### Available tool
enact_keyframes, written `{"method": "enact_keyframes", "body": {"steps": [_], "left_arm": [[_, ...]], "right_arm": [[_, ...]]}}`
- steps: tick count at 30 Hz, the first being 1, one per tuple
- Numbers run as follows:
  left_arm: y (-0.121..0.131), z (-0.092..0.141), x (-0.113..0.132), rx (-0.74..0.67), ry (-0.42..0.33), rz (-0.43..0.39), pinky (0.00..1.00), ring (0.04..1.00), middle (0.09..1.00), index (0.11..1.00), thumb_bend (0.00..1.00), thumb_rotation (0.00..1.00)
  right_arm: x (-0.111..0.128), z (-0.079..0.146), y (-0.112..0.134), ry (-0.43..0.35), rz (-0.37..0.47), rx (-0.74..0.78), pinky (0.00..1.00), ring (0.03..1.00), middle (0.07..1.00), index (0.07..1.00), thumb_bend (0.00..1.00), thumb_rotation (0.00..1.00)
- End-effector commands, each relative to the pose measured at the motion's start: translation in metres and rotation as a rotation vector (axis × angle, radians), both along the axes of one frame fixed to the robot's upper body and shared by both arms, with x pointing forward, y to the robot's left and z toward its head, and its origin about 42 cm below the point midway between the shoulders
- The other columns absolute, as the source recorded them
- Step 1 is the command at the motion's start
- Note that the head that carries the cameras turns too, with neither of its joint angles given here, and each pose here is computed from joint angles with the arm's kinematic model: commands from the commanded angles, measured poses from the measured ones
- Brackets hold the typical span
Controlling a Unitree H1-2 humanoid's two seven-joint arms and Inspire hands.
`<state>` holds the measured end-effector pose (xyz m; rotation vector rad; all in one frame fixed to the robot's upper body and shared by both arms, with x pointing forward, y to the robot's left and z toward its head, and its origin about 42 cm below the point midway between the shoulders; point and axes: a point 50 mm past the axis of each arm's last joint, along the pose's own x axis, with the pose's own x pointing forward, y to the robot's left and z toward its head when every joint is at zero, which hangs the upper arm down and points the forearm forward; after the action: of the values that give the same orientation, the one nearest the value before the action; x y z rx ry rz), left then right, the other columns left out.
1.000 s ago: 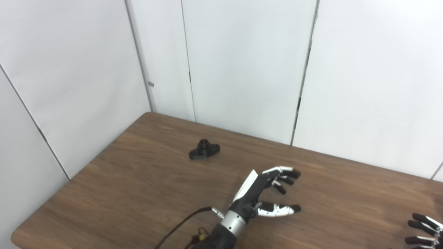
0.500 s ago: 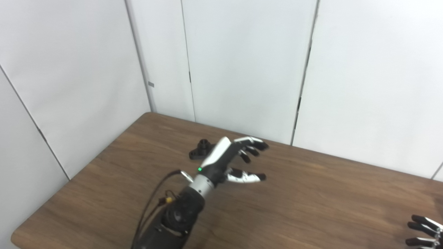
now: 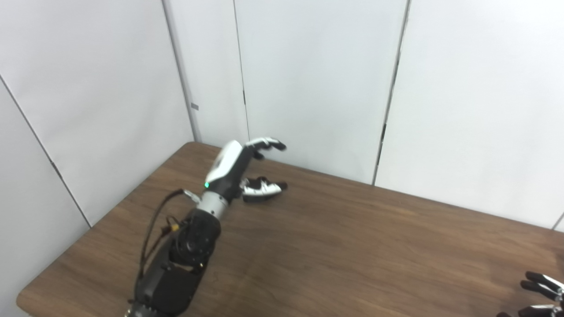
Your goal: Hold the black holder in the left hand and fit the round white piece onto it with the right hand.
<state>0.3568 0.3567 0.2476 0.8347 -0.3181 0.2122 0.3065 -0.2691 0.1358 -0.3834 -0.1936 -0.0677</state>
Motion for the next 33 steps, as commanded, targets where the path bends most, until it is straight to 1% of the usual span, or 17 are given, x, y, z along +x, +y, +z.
{"method": "enact_keyframes", "body": {"steps": [1, 3, 4, 6, 10, 12, 14, 15, 17, 20, 21, 24, 26, 30, 33], "left_arm": [[0.011, 0.03, 0.008, 0.051, -0.081, 0.049, 0.76, 0.855, 0.842, 0.708, 0.79, 0.03], [0.019, 0.033, 0.012, 0.081, -0.068, 0.091, 0.71, 0.877, 0.884, 0.711, 0.85, 0.07], [0.023, 0.034, 0.014, 0.09, -0.056, 0.109, 0.71, 0.899, 0.906, 0.713, 0.87, 0.09], [0.032, 0.036, 0.017, 0.106, -0.029, 0.145, 0.75, 0.958, 0.952, 0.72, 0.92, 0.11], [0.048, 0.035, 0.024, 0.182, 0.016, 0.231, 0.77, 0.984, 0.972, 0.704, 0.99, 0.15], [0.054, 0.034, 0.026, 0.208, 0.039, 0.248, 0.8, 0.997, 0.994, 0.689, 1.0, 0.17], [0.059, 0.03, 0.027, 0.213, 0.066, 0.261, 0.86, 1.0, 0.999, 0.658, 1.0, 0.2], [0.061, 0.027, 0.027, 0.207, 0.083, 0.267, 0.93, 1.0, 1.0, 0.645, 1.0, 0.21], [0.064, 0.022, 0.028, 0.212, 0.117, 0.28, 0.99, 1.0, 1.0, 0.637, 1.0, 0.22], [0.066, 0.014, 0.03, 0.279, 0.19, 0.309, 1.0, 1.0, 1.0, 0.668, 1.0, 0.3], [0.066, 0.01, 0.031, 0.304, 0.214, 0.319, 1.0, 1.0, 1.0, 0.705, 1.0, 0.36], [0.069, 0.003, 0.035, 0.345, 0.262, 0.327, 0.99, 1.0, 1.0, 0.756, 1.0, 0.42], [0.069, -0.001, 0.037, 0.355, 0.284, 0.325, 0.98, 1.0, 1.0, 0.768, 1.0, 0.43], [0.067, -0.006, 0.042, 0.367, 0.318, 0.318, 0.95, 1.0, 1.0, 0.771, 1.0, 0.4], [0.065, -0.01, 0.046, 0.382, 0.341, 0.31, 0.95, 1.0, 1.0, 0.773, 1.0, 0.41]], "right_arm": [[0.003, 0.019, -0.002, -0.069, 0.004, -0.008, 0.43, 0.463, 0.7, 0.726, 0.51, 0.0], [0.003, 0.021, -0.001, -0.066, 0.004, -0.005, 0.43, 0.463, 0.701, 0.728, 0.51, 0.0], [0.003, 0.021, -0.001, -0.067, 0.004, -0.006, 0.43, 0.463, 0.701, 0.727, 0.51, 0.0], [0.002, 0.022, 0.0, -0.069, 0.002, -0.01, 0.43, 0.463, 0.702, 0.727, 0.51, 0.0], [0.002, 0.024, 0.0, -0.068, 0.001, -0.01, 0.43, 0.463, 0.7, 0.727, 0.51, 0.0], [0.001, 0.024, -0.001, -0.066, 0.0, -0.011, 0.43, 0.463, 0.7, 0.727, 0.51, 0.0], [0.001, 0.024, -0.001, -0.065, -0.001, -0.011, 0.43, 0.463, 0.702, 0.728, 0.51, 0.0], [0.0, 0.025, -0.001, -0.064, -0.002, -0.009, 0.43, 0.464, 0.704, 0.729, 0.51, 0.0], [0.0, 0.026, -0.001, -0.063, -0.002, -0.006, 0.43, 0.464, 0.706, 0.729, 0.51, 0.0], [-0.001, 0.026, -0.002, -0.068, 0.0, -0.012, 0.43, 0.463, 0.707, 0.727, 0.51, 0.0], [-0.001, 0.026, -0.002, -0.068, 0.001, -0.013, 0.43, 0.463, 0.704, 0.726, 0.51, 0.0], [-0.001, 0.025, -0.002, -0.066, 0.005, -0.009, 0.43, 0.463, 0.704, 0.723, 0.51, 0.0], [-0.001, 0.025, -0.002, -0.064, 0.006, -0.006, 0.43, 0.463, 0.703, 0.722, 0.51, 0.0], [-0.002, 0.025, -0.002, -0.063, 0.005, -0.009, 0.43, 0.463, 0.698, 0.723, 0.51, 0.0], [-0.002, 0.026, -0.001, -0.06, 0.002, -0.014, 0.43, 0.463, 0.698, 0.723, 0.51, 0.0]]}}
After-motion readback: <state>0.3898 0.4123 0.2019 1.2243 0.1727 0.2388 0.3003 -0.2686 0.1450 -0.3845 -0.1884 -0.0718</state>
